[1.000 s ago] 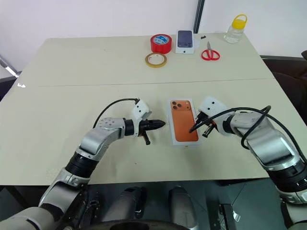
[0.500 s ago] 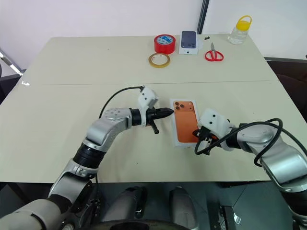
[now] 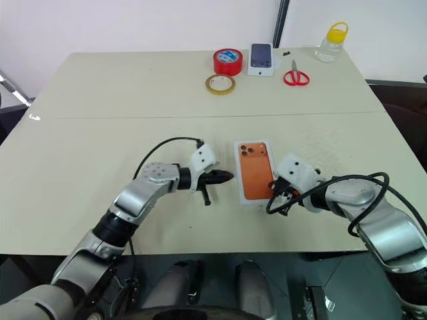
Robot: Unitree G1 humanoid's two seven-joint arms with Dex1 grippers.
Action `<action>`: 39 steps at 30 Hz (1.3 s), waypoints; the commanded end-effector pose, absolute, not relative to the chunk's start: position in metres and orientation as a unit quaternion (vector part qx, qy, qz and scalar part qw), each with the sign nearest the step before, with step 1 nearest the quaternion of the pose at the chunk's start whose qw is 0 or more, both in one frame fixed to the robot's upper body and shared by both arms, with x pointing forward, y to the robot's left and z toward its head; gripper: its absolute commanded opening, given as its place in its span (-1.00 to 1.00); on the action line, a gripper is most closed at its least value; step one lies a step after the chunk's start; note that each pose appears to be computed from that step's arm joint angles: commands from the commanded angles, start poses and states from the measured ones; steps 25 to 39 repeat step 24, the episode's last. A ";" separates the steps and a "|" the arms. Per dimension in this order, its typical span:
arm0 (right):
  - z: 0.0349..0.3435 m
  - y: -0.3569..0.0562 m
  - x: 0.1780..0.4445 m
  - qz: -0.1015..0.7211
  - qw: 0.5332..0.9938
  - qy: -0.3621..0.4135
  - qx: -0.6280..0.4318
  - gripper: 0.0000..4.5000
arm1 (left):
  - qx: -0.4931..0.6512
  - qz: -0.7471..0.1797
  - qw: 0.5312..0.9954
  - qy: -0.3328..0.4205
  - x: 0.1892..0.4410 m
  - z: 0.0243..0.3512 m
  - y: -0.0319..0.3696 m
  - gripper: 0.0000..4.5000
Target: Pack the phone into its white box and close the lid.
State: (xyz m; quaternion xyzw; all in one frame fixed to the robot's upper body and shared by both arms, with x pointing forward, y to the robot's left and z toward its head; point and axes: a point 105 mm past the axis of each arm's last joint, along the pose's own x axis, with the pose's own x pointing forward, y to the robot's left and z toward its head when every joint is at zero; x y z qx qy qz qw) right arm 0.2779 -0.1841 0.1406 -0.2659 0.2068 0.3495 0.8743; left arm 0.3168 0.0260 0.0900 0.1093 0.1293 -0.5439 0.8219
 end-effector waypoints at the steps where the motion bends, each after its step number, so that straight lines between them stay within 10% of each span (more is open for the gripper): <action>1: 0.175 -0.194 0.297 0.309 0.905 0.132 -0.259 -0.99 | 0.082 -0.536 0.837 0.079 0.314 0.122 0.047 -1.00; 18: 0.178 -0.222 0.344 0.296 0.938 0.071 -0.164 -0.99 | 0.038 -0.278 0.959 0.032 0.314 0.150 0.197 -1.00; 39: 0.175 -0.207 0.340 0.344 0.925 0.063 -0.149 -0.99 | 0.028 -0.232 0.972 0.034 0.312 0.143 0.208 -1.00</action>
